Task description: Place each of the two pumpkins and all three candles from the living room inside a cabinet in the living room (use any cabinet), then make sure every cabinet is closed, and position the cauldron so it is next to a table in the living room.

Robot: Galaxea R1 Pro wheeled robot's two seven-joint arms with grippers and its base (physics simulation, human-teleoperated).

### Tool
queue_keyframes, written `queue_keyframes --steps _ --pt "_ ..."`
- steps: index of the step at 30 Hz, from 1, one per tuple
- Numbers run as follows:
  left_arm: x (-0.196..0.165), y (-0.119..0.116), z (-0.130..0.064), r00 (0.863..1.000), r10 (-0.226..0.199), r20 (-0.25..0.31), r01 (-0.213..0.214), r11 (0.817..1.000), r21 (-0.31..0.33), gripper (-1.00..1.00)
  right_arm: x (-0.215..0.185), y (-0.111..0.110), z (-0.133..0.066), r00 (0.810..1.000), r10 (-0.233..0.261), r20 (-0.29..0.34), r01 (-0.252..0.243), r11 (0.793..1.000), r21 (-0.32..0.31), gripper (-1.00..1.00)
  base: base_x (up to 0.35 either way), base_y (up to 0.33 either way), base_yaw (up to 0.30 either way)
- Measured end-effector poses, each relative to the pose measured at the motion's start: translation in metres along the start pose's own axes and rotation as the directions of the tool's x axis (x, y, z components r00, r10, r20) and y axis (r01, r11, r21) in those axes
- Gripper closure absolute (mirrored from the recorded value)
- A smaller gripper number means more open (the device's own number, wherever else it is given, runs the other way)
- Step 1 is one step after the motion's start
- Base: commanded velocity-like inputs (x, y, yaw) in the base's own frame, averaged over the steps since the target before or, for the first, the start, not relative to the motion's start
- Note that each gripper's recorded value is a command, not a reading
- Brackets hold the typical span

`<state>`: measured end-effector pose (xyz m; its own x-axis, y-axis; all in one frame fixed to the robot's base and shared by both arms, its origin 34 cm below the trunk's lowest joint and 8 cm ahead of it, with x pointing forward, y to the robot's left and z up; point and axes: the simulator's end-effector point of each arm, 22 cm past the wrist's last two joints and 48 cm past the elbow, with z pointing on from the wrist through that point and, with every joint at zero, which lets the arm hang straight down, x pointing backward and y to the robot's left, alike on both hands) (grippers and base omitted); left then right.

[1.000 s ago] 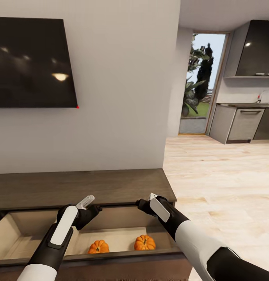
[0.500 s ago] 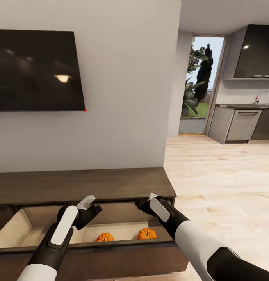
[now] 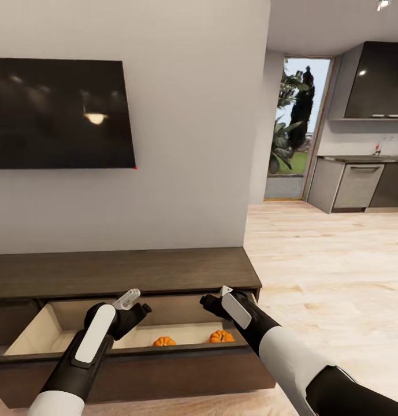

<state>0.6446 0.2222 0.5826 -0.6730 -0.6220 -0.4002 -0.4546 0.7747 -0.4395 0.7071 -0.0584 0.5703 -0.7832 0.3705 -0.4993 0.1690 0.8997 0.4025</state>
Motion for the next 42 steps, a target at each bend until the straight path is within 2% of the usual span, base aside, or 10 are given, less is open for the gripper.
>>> queue_keyframes --steps 7,42 --pt "-0.008 -0.008 -0.010 1.000 0.001 -0.001 -0.001 1.000 0.001 -1.00 -0.010 0.007 -0.009 1.000 0.000 0.000 0.000 1.000 0.000 -1.00 -0.168 0.038 0.000" --pt "-0.041 -0.049 -0.058 1.000 0.002 -0.008 -0.002 1.000 0.009 -1.00 -0.054 0.037 -0.055 1.000 0.001 -0.001 -0.001 1.000 0.000 -1.00 -0.318 0.074 0.000"
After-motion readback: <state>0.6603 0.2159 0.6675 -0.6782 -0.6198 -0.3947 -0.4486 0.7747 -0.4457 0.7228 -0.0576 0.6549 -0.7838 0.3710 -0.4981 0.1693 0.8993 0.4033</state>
